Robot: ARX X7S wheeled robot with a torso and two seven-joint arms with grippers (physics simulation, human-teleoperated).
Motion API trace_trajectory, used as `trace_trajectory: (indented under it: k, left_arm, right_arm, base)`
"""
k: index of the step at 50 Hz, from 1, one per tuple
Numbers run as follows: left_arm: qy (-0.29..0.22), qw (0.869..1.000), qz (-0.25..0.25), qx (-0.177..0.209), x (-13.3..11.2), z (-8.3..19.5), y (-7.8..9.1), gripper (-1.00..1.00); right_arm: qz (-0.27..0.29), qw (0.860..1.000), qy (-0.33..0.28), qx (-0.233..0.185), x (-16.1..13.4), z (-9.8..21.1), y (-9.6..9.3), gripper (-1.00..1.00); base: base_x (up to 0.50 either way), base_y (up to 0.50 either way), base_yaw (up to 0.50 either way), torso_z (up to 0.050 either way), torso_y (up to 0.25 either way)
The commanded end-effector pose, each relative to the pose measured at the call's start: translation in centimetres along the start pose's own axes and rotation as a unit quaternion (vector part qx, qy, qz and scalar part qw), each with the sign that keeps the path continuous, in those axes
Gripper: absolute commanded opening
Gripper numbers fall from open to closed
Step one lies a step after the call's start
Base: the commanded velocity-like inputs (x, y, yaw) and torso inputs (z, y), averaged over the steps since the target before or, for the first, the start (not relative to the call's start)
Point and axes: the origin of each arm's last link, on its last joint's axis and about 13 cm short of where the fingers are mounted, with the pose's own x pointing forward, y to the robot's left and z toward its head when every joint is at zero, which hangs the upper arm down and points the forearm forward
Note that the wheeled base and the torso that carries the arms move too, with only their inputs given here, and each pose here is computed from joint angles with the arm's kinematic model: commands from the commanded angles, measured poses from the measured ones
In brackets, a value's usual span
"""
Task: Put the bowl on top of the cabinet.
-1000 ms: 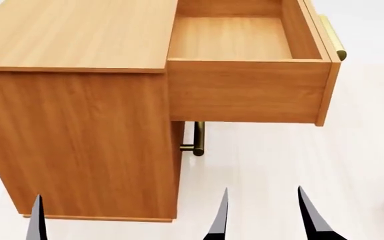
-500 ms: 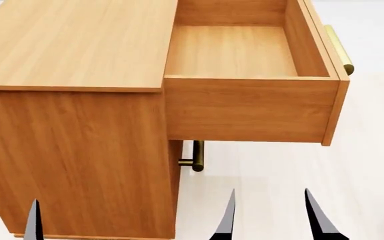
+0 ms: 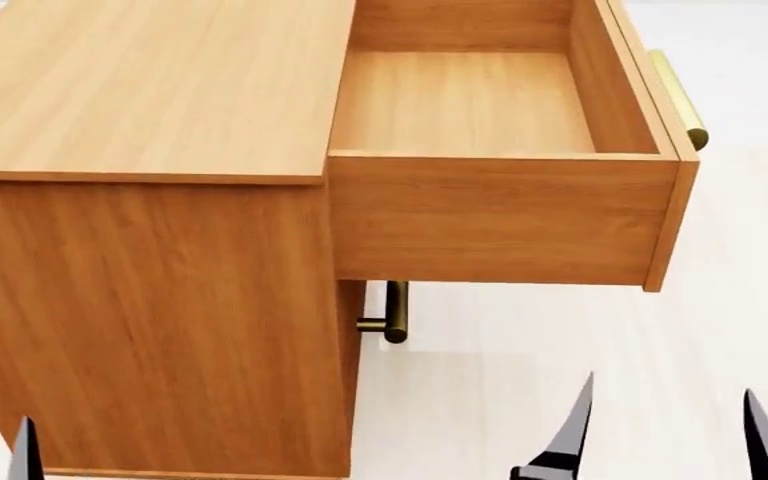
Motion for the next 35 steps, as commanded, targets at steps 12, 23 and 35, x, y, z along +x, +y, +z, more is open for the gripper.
trace_trajectory:
  k: [12,23,35]
  left_arm:
    - [-0.015,1.000,0.003,0.001,0.1,0.5,-0.2,1.00]
    - [-0.016,1.000,0.000,0.003,0.5,0.2,-0.4,1.00]
    - [-0.029,0.999,-0.012,0.007,0.4,0.5,-0.7,1.00]
  right_arm:
    - [-0.106,0.985,0.041,-0.127,2.1,1.6,-3.1,1.00]
    - [-0.133,0.969,0.087,-0.189,4.7,1.1,-3.6,1.00]
    - [-0.121,0.953,0.142,-0.237,6.7,0.6,-3.5,1.00]
  base:
    - [0.00,0.00,0.00,0.000,0.000]
    - [0.00,0.00,0.00,0.000,0.000]
    - [0.00,0.00,0.00,0.000,0.000]
